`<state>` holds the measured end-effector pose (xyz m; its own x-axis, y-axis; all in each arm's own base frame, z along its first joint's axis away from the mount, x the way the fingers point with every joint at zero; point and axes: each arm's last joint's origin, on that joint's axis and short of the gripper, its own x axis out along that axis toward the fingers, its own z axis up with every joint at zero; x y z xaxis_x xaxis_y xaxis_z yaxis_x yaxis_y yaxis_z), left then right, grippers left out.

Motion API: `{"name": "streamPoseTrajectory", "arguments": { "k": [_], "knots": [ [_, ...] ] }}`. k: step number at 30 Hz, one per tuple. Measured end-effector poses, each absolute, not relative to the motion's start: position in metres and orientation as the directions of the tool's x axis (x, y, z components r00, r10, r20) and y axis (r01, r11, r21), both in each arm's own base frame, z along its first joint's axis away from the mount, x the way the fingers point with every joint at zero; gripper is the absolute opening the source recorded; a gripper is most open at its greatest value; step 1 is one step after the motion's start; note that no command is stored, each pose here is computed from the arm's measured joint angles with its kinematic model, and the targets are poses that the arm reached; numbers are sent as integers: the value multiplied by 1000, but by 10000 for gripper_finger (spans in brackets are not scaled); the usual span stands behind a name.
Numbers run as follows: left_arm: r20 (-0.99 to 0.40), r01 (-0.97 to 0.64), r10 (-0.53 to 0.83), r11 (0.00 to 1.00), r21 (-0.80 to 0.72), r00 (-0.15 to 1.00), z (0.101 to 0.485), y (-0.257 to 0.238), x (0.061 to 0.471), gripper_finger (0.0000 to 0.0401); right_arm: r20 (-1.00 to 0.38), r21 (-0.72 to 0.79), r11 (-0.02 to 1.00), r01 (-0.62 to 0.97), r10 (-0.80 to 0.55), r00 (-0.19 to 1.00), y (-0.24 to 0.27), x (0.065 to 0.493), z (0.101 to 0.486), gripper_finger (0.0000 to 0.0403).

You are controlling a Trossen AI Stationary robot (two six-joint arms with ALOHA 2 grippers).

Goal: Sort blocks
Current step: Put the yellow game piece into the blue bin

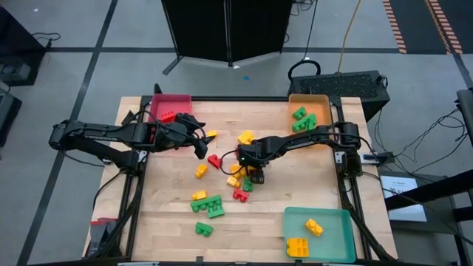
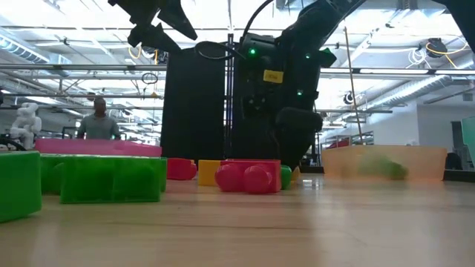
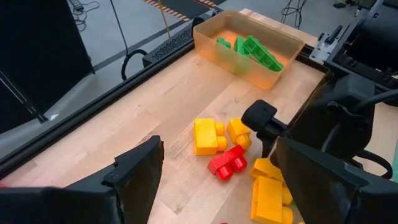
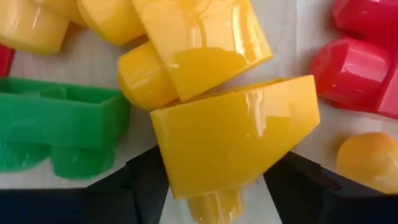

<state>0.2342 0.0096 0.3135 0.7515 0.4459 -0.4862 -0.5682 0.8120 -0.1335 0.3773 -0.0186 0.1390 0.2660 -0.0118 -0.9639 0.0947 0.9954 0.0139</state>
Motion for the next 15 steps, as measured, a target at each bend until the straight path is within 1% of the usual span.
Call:
{"name": "streamPoseTrajectory", "arguments": {
  "k": [3,7,8,15],
  "knots": [
    [-487,-568,446,812,-133,751,314,10,234,310,-963,20,993,119,-13,270,-19,378,139,201],
    [-489,-568,445,812,-132,750,313,10,234,310,-962,27,990,142,-13,272,-19,378,140,133],
    [-490,-565,442,814,-133,752,313,10,234,310,-962,27,988,149,-15,271,-19,378,140,124],
    [-497,-551,423,823,-139,757,313,9,234,310,-961,39,981,190,-16,277,-19,377,143,124]
  ]
}}
